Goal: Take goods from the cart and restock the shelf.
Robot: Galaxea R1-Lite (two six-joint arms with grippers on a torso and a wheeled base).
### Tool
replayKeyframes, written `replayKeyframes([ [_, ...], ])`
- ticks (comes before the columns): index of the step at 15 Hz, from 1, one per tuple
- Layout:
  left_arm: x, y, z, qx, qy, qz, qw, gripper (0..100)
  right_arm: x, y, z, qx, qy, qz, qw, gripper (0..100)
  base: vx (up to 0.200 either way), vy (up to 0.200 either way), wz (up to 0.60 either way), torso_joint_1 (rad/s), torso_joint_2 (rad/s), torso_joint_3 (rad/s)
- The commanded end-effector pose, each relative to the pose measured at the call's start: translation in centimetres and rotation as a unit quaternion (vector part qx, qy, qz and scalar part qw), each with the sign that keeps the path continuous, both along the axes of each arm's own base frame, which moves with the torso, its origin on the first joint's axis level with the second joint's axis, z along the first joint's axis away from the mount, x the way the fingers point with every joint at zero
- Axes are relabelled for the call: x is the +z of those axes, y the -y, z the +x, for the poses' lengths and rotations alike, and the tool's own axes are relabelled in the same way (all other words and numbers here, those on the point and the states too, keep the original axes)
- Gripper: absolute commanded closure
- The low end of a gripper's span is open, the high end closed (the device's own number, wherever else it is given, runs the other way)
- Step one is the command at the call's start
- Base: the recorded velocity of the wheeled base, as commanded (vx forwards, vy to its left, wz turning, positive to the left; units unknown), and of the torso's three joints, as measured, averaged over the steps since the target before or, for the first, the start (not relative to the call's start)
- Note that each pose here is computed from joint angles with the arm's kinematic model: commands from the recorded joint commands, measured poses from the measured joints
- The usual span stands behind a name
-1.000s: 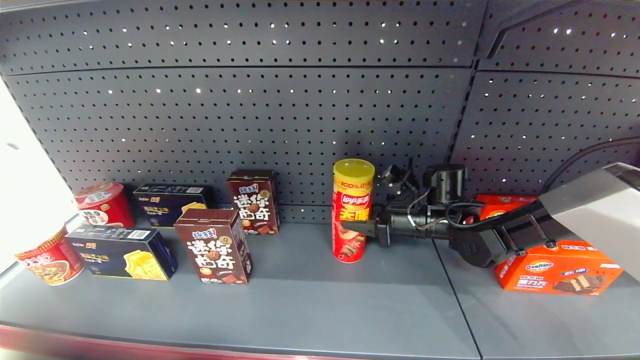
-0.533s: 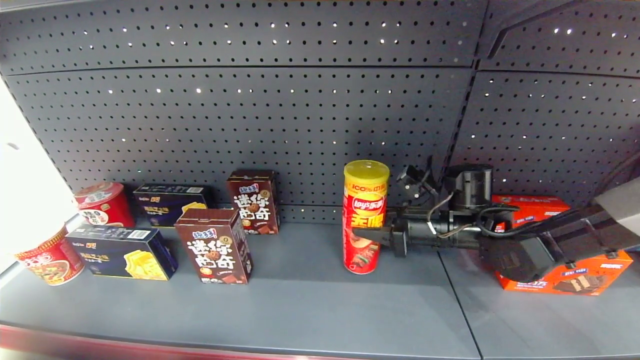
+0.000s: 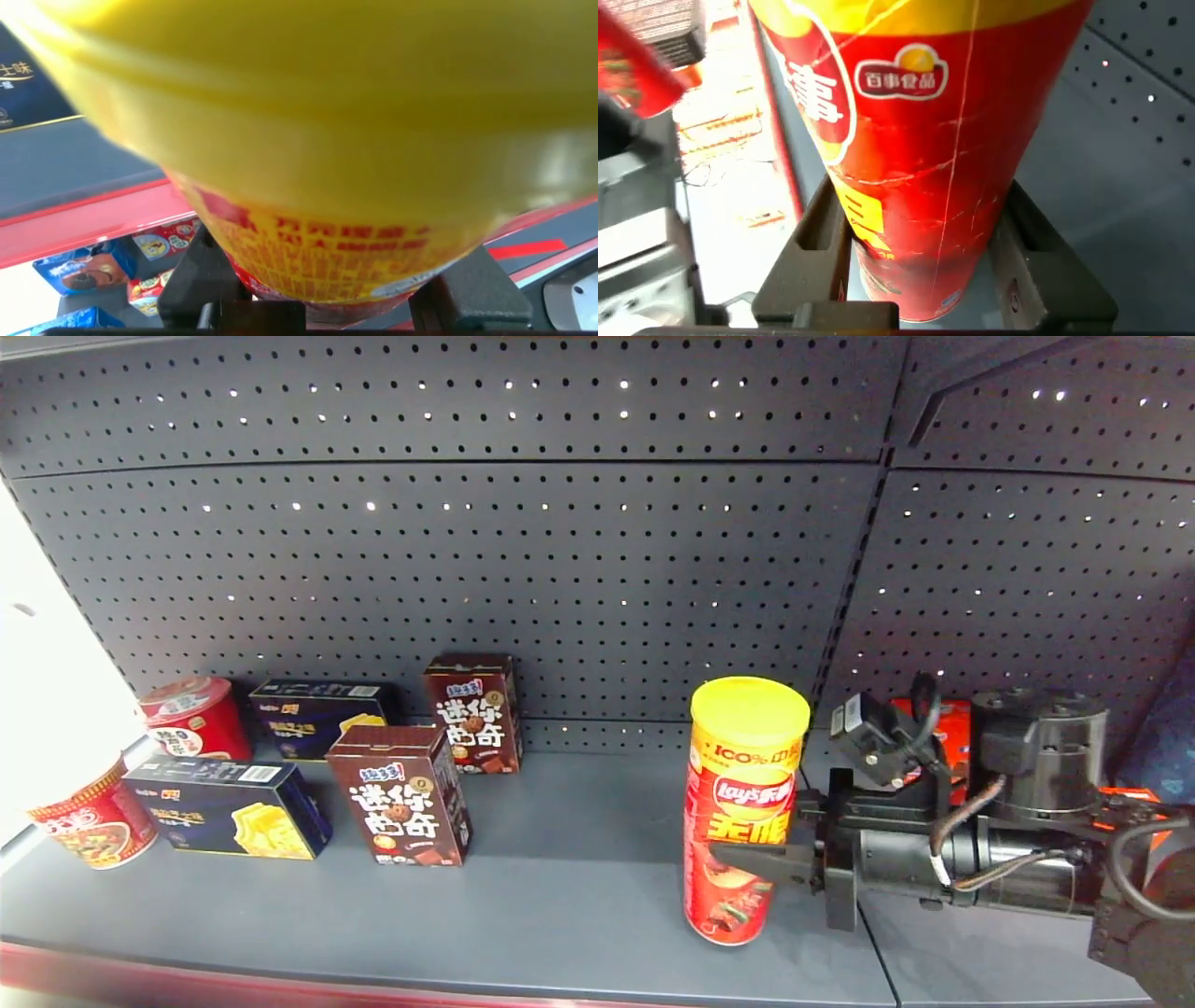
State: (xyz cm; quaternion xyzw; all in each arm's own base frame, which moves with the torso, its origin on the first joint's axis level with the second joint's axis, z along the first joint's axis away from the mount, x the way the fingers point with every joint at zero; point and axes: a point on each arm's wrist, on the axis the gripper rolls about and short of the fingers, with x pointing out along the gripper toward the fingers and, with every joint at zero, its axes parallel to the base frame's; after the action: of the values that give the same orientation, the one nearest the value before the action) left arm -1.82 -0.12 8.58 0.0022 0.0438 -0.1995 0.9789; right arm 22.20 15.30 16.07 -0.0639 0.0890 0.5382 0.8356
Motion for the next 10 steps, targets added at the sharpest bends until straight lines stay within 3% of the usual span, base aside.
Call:
replayKeyframes([
  [1, 0.0, 0.0, 0.0, 0.000, -0.001, -0.001, 1.0000, 100, 0.1, 0.8, -1.6, 0.004, 0.010, 0.006, 1.000, 100, 0.000, 0.000, 0.00, 0.000, 0.00, 0.000],
  [10, 0.0, 0.0, 0.0, 0.002, -0.001, 0.000, 1.0000, 100, -3.1, 0.2, -0.4, -0.003, -0.014, 0.013, 1.000, 100, 0.000, 0.000, 0.00, 0.000, 0.00, 0.000],
])
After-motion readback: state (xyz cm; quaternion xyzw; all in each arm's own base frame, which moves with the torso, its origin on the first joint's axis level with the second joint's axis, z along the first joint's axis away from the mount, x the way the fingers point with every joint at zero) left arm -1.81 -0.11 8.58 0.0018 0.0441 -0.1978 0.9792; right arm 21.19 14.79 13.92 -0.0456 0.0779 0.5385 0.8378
